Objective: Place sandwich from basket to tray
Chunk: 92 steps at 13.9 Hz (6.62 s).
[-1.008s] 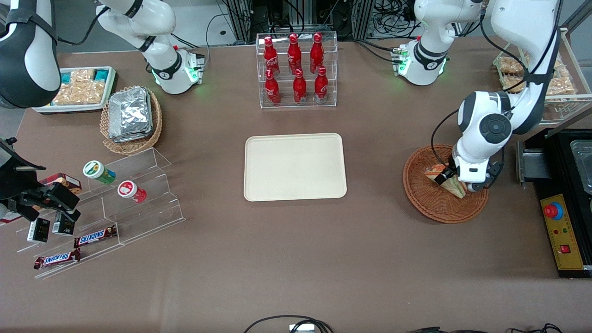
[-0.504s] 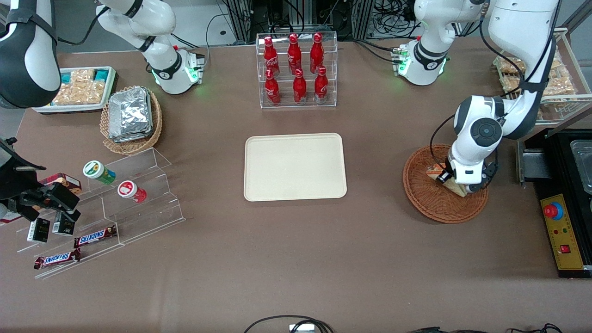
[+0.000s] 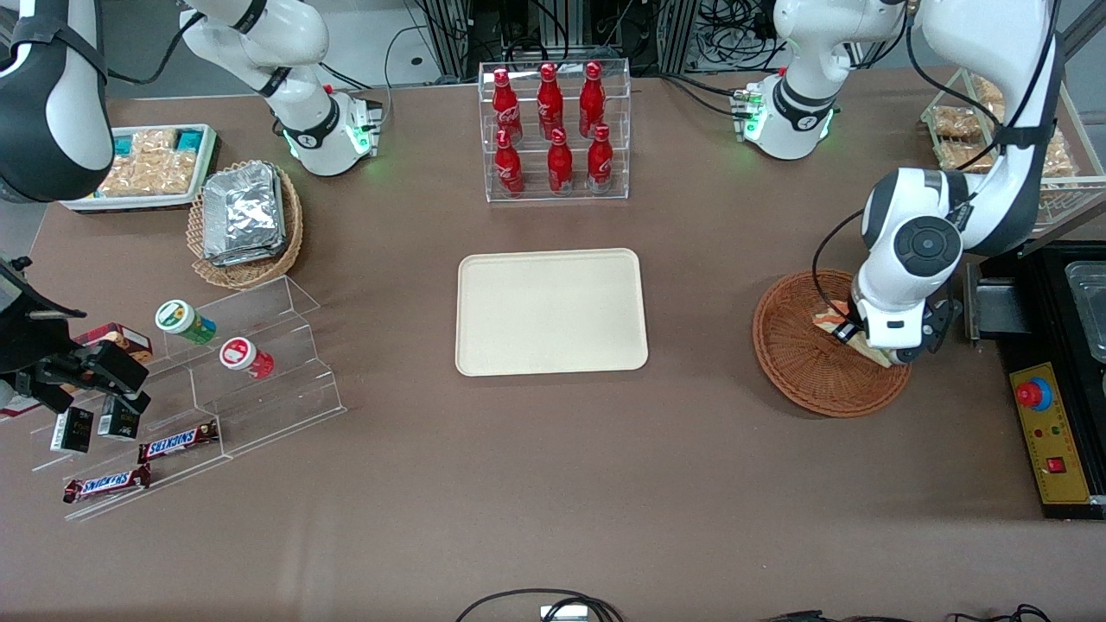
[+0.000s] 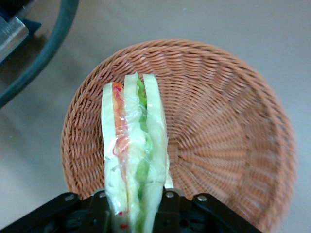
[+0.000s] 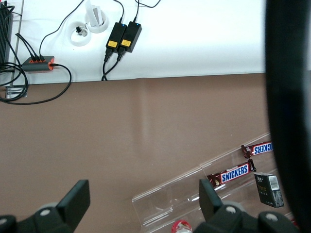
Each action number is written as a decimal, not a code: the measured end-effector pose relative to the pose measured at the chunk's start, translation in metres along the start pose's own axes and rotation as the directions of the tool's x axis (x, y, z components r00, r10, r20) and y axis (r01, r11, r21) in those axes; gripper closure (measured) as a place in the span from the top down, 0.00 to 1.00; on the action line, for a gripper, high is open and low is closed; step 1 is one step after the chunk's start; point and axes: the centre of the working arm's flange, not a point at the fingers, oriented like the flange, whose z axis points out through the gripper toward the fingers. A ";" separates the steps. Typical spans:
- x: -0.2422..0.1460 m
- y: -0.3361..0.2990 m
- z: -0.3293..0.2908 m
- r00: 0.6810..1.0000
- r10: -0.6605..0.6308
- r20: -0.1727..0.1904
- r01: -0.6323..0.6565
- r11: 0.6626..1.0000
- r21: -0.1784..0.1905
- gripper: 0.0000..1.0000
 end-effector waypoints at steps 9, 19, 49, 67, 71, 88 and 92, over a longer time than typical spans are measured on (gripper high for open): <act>-0.137 0.106 -0.087 0.960 0.278 -0.040 -0.281 0.956 -0.089 0.19; -0.268 0.151 -0.100 0.845 0.530 -0.071 -0.534 0.835 -0.131 0.17; -0.374 0.248 0.007 0.649 0.761 -0.010 -0.761 0.648 -0.044 0.94; -0.095 0.204 -0.147 0.983 0.185 -0.011 -0.185 0.983 -0.003 1.00; -0.057 0.168 -0.168 0.975 0.221 0.038 -0.221 0.975 -0.006 1.00; 0.033 -0.057 -0.295 0.720 0.694 0.016 -0.680 0.709 -0.186 1.00; 0.036 -0.072 -0.302 0.722 0.692 0.014 -0.678 0.712 -0.185 1.00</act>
